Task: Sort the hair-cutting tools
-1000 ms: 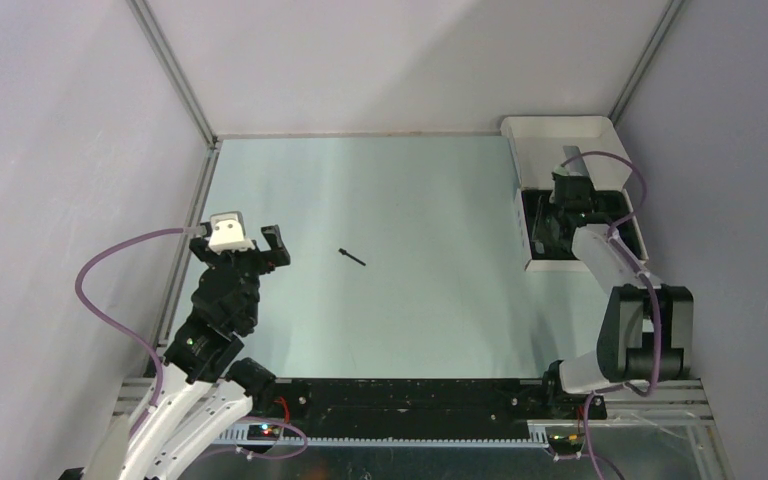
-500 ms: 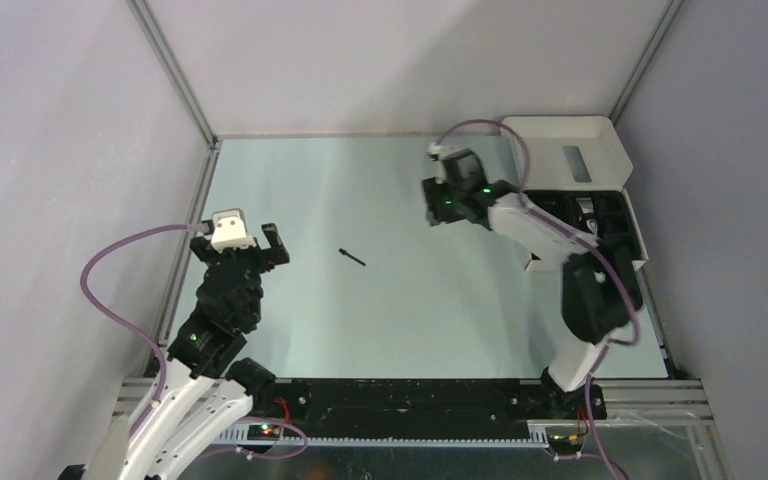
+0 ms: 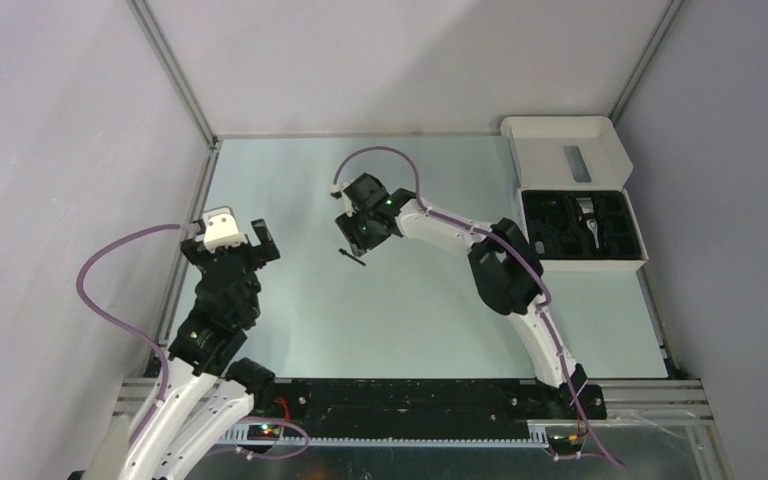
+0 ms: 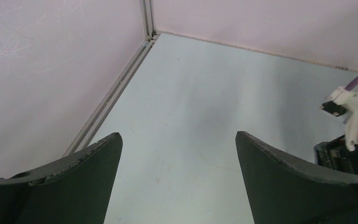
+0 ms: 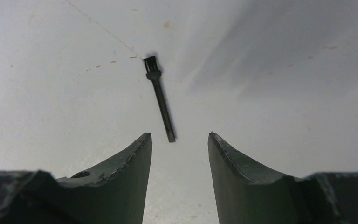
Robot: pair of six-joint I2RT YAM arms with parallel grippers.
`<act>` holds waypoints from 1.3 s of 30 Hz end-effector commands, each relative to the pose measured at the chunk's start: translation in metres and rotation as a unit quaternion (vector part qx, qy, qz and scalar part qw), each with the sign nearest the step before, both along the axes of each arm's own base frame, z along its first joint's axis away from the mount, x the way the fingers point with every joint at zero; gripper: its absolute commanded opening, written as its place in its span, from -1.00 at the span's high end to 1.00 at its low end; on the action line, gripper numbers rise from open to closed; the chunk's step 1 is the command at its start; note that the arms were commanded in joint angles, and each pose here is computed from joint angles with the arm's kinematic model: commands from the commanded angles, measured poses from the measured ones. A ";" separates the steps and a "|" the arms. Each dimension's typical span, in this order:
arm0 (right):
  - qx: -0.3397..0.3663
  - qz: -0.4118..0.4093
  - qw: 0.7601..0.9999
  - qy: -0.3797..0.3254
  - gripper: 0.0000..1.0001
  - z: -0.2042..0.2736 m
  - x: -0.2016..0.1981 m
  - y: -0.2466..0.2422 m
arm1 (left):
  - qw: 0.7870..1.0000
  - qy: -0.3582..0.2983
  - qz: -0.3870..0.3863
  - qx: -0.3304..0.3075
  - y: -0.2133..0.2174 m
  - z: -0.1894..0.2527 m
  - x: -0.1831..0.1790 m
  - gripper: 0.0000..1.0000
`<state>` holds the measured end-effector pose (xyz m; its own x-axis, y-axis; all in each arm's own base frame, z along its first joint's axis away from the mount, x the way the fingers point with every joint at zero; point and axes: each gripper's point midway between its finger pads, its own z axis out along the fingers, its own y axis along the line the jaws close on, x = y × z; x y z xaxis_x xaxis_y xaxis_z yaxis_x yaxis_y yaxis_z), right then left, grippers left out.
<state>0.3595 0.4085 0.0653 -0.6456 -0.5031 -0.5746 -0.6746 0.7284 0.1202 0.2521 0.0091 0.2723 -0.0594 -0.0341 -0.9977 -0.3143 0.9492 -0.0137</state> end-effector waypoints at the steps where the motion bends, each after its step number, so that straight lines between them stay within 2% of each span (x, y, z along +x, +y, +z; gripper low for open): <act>1: -0.001 0.030 0.999 0.024 -0.03 -0.009 -0.008 0.017 | 1.000 -0.015 0.016 -0.010 0.005 0.005 0.001 -0.97; 12: -0.039 0.033 0.998 0.028 0.20 -0.035 -0.012 0.018 | 1.000 -0.014 0.011 -0.009 0.003 0.004 0.002 -0.97; 19: -0.104 0.036 0.994 0.019 0.32 -0.050 -0.022 0.007 | 1.000 -0.012 0.009 -0.005 0.002 0.003 0.003 -0.97; 26: -0.148 0.040 0.987 0.037 0.53 -0.065 -0.033 -0.008 | 1.000 -0.013 0.011 -0.005 0.004 0.003 0.002 -0.97; 33: -0.185 0.029 0.980 0.067 0.95 -0.063 -0.049 -0.038 | 1.000 -0.013 0.013 -0.004 0.005 0.003 0.002 -0.97; 39: -0.214 0.019 0.971 0.109 1.00 -0.048 -0.088 -0.088 | 1.000 -0.014 0.014 -0.004 0.005 0.004 0.002 -0.97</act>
<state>0.3106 0.3779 0.0200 -0.6516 -0.6759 -0.3444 -0.7144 0.6994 -0.0210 0.2524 0.0112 0.2717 -0.0603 -0.0328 -0.9976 -0.3226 0.9465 -0.0116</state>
